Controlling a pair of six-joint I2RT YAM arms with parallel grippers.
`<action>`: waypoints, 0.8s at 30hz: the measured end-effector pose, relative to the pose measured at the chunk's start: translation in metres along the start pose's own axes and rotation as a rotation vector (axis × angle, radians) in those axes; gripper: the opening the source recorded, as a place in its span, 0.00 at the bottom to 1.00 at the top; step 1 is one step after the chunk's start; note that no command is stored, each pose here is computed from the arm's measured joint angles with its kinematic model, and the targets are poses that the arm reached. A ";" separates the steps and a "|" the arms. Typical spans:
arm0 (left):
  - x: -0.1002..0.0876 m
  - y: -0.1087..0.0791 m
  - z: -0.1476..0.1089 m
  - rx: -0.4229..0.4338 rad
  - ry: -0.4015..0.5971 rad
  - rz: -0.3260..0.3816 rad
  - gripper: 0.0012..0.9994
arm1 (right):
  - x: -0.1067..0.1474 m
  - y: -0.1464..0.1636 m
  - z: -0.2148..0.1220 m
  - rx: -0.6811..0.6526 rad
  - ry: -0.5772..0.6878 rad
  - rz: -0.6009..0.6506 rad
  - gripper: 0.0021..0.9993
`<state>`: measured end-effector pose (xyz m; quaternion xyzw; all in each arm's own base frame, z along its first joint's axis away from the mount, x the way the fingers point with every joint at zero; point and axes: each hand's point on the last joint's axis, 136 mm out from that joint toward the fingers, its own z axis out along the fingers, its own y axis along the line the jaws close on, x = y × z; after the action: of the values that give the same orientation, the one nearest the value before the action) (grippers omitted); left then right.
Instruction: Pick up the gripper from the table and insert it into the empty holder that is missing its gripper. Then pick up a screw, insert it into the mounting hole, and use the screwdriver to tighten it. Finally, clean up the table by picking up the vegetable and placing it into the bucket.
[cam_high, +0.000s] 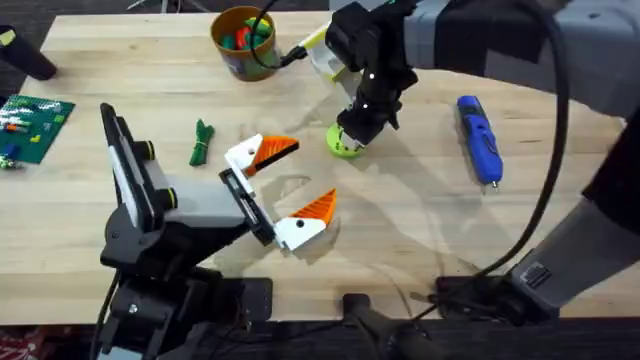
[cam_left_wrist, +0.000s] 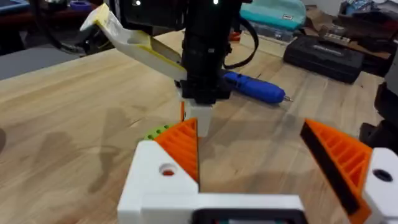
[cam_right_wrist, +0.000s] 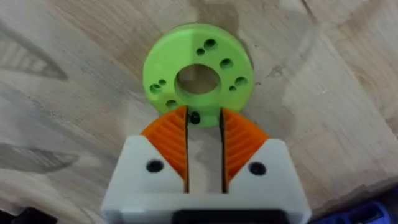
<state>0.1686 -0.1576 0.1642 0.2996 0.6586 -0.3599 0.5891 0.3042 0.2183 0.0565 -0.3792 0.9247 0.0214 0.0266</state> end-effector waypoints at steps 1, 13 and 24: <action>0.000 0.000 0.000 0.000 0.000 0.000 0.99 | 0.000 0.000 0.000 0.000 0.000 0.000 0.01; 0.000 0.000 0.000 0.000 0.000 0.000 0.99 | 0.010 0.002 -0.003 -0.006 0.037 0.001 0.00; 0.000 0.000 0.000 0.000 0.000 0.000 0.99 | -0.003 0.002 -0.081 0.017 -0.102 -0.003 0.00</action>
<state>0.1686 -0.1576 0.1642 0.2996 0.6586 -0.3599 0.5891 0.3019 0.2167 0.1379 -0.3788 0.9217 0.0326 0.0771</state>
